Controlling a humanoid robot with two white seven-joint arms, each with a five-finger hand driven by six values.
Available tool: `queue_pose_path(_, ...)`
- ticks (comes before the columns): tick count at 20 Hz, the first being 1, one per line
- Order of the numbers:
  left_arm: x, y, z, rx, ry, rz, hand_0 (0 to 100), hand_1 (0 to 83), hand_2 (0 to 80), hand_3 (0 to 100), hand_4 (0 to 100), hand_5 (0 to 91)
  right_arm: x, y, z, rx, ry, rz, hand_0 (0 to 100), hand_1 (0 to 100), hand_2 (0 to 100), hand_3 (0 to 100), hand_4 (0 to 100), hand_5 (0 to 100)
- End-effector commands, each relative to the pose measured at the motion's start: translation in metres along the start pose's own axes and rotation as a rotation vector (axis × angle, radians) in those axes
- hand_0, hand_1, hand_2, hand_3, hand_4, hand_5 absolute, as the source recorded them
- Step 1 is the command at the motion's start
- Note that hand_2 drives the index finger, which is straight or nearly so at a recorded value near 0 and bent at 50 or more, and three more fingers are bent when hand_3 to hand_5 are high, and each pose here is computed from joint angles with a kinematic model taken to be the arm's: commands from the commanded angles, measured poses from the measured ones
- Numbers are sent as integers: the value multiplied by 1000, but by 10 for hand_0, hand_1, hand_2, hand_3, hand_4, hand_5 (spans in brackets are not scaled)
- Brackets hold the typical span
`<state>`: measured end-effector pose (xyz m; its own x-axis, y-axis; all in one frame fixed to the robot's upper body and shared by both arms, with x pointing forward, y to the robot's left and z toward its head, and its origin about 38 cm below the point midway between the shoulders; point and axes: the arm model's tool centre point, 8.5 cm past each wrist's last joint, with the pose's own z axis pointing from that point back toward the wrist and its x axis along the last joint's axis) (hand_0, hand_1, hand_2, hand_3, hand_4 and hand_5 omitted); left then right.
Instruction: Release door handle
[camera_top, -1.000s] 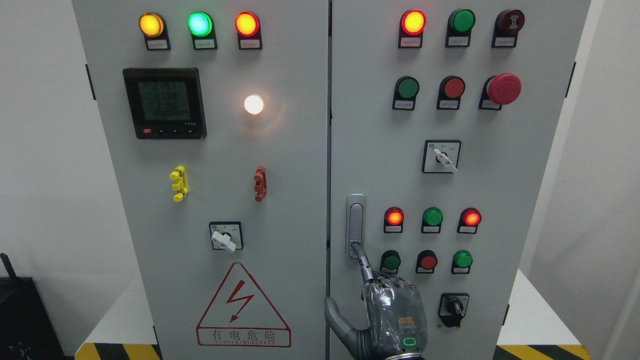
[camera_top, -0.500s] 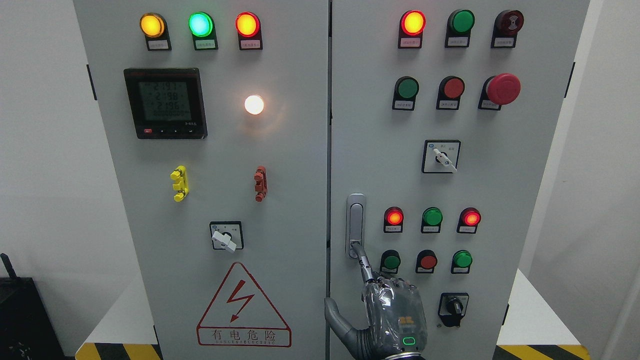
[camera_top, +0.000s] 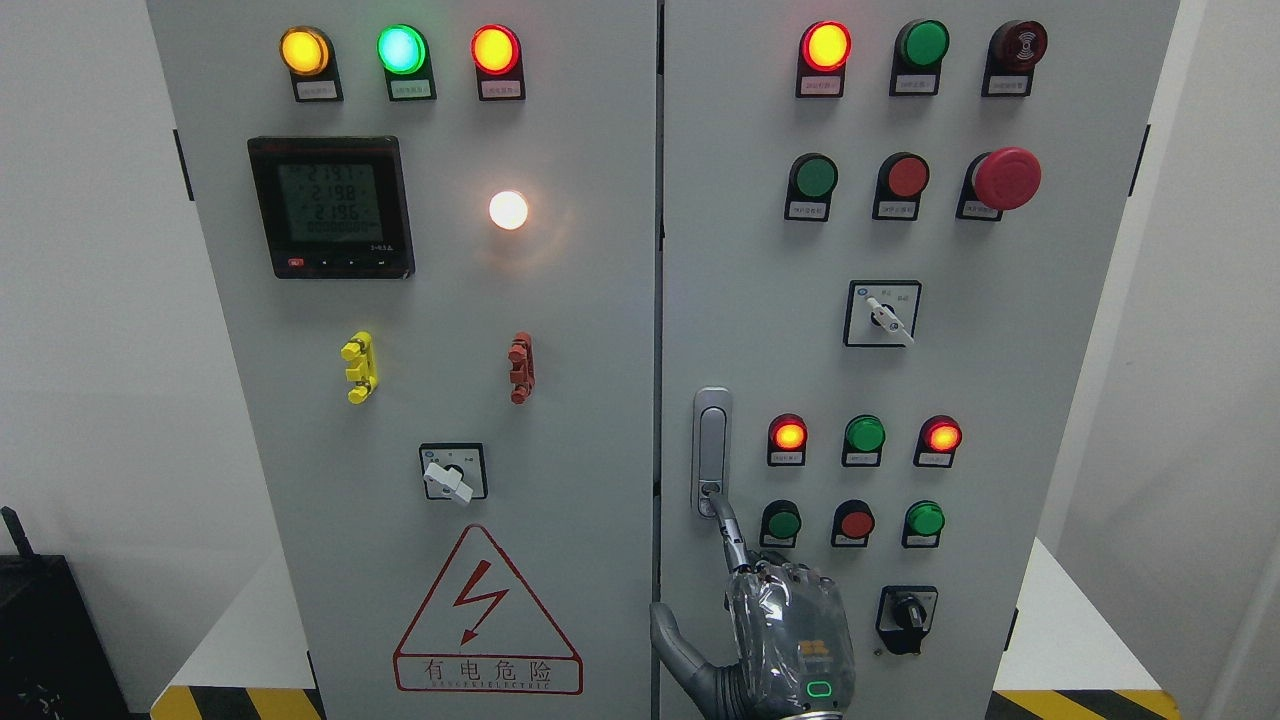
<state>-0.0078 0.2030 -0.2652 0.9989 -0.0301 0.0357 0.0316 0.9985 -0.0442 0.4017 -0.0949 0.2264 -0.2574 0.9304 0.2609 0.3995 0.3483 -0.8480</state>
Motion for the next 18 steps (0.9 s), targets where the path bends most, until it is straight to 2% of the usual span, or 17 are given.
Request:
queue_pose_path(1, 0, 0, 0, 0, 0, 0, 0, 0, 31, 173, 128, 0, 2, 3, 2, 10, -6, -2, 257, 185, 0, 772, 745, 734)
queue_pose_path(18, 0, 0, 0, -1, 0, 0, 0, 0, 32, 172, 128, 0, 1, 6, 6, 26, -2, -1, 252, 191, 0, 781, 748, 736)
